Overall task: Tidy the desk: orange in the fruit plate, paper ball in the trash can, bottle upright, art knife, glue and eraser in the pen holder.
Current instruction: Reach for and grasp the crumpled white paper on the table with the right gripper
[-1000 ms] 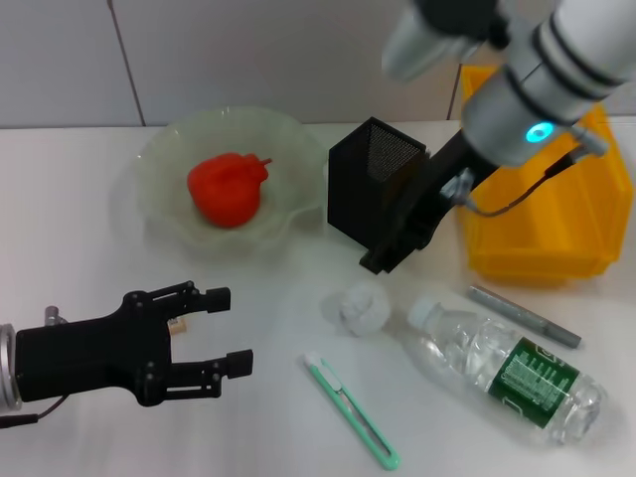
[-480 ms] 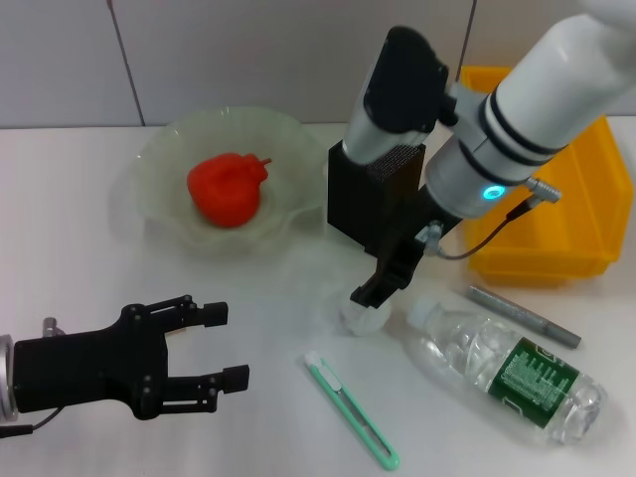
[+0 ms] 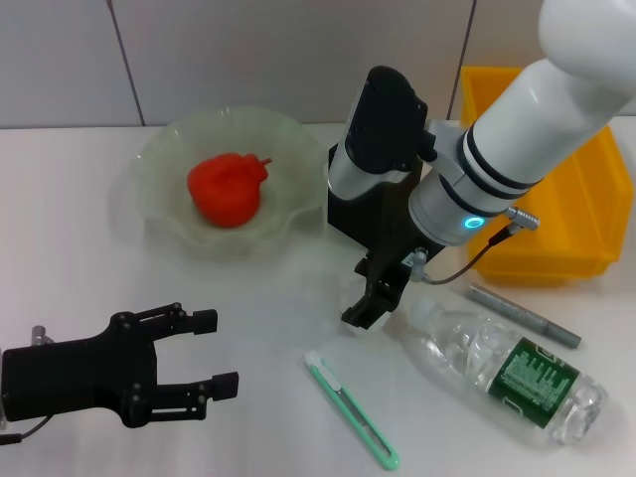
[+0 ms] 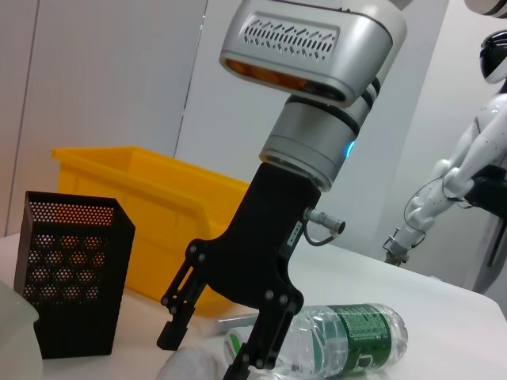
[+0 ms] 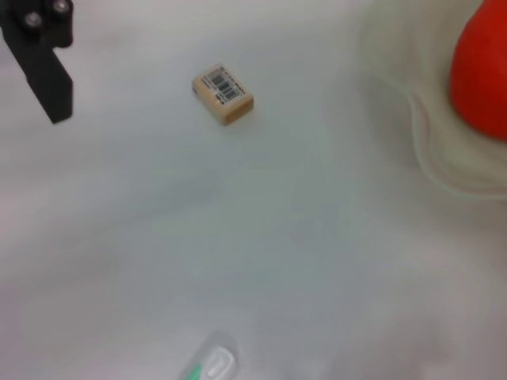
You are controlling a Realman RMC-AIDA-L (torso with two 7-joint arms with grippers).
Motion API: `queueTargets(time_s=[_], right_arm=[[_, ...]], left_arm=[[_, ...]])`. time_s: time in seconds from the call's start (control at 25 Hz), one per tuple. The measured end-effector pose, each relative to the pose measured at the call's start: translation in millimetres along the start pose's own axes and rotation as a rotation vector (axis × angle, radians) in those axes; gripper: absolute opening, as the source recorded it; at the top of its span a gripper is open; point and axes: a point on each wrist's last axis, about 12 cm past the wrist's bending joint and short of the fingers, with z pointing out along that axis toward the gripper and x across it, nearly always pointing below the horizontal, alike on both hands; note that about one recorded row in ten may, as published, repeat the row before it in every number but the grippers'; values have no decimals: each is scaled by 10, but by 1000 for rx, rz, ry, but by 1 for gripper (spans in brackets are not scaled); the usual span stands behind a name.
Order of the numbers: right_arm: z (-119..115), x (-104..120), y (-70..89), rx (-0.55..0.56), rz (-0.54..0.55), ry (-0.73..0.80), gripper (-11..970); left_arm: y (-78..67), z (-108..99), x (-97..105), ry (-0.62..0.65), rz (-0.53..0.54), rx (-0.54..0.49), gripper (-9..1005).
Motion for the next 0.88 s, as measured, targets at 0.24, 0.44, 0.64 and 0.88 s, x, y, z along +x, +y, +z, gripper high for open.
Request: queueTargets(time_s=[0.24, 0.44, 0.64, 0.88], right_arm=[[50, 26, 16, 3, -4, 19, 700], [57, 39, 13, 7, 3, 26, 699], [73, 65, 8, 14, 3, 42, 698], [67, 83, -9, 20, 4, 50, 696]], left_arm=[[-5, -10, 1, 0, -1, 3, 847], [-4, -11, 0, 1, 0, 3, 847], [-3, -9, -1, 1, 0, 3, 846], [7, -2, -8, 2, -2, 0, 844]])
